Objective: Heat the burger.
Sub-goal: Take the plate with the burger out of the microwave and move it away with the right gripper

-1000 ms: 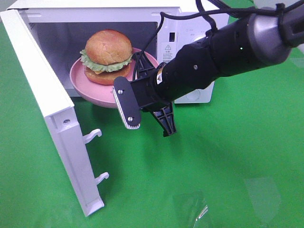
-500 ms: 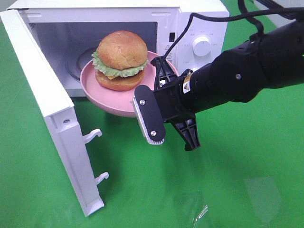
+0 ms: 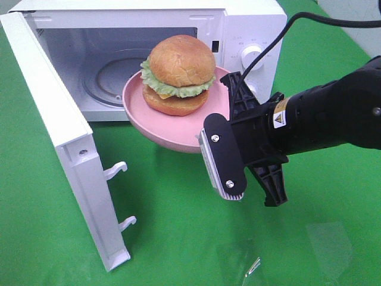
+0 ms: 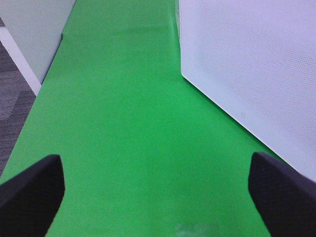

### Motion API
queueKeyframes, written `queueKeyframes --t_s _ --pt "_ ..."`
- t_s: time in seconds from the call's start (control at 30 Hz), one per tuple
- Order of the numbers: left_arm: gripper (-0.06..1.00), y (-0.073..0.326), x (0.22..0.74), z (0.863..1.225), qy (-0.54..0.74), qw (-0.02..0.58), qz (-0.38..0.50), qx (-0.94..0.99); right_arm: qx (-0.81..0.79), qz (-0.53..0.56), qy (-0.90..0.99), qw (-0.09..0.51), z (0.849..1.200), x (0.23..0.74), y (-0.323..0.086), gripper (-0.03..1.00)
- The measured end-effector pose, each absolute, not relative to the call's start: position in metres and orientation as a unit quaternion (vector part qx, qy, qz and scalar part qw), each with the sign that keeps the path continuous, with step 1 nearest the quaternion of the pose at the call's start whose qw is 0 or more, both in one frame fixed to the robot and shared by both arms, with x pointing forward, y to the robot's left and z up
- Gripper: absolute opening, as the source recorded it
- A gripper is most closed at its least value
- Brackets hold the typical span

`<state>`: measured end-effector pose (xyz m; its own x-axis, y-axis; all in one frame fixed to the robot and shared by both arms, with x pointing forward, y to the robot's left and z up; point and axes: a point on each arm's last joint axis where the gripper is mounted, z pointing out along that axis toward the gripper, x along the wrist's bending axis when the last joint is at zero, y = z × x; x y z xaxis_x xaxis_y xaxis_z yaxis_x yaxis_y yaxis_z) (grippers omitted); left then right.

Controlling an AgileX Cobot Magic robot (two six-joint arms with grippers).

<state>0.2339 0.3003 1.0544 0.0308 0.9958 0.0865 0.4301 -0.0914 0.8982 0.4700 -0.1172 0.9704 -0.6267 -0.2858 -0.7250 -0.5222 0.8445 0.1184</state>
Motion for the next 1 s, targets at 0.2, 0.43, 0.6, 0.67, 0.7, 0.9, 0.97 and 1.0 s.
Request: queueKeyframes --t_s 0.2,0.43,0.6,0.67,0.7,0.9,0.97,1.0 --pt "0.93 0.3 0.234 1.054 0.572 0.357 0.397 0.623 -0.222 0.167 0.883 0.377 0.979 0.459 -0.126 0.08" --pt "0.93 0.3 0.234 1.054 0.572 0.357 0.397 0.623 -0.208 0.171 0.889 0.371 0.986 0.443 -0.139 0.08" --pt "0.93 0.3 0.234 1.054 0.572 0.357 0.397 0.623 -0.208 0.173 0.888 0.373 0.994 0.43 -0.149 0.08" --pt "0.93 0.3 0.234 1.054 0.572 0.357 0.397 0.623 -0.208 0.173 0.888 0.373 0.997 0.426 -0.152 0.08" --pt "0.93 0.3 0.234 1.054 0.572 0.357 0.397 0.623 -0.209 0.171 0.889 0.37 0.998 0.421 -0.156 0.08" --pt "0.93 0.3 0.234 1.054 0.572 0.357 0.397 0.623 -0.209 0.17 0.891 0.365 1.002 0.407 -0.167 0.08" --pt "0.93 0.3 0.234 1.054 0.572 0.357 0.397 0.623 -0.212 0.168 0.891 0.364 1.004 0.403 -0.17 0.08" --pt "0.93 0.3 0.234 1.054 0.572 0.357 0.397 0.623 -0.213 0.168 0.891 0.365 1.005 0.401 -0.172 0.08"
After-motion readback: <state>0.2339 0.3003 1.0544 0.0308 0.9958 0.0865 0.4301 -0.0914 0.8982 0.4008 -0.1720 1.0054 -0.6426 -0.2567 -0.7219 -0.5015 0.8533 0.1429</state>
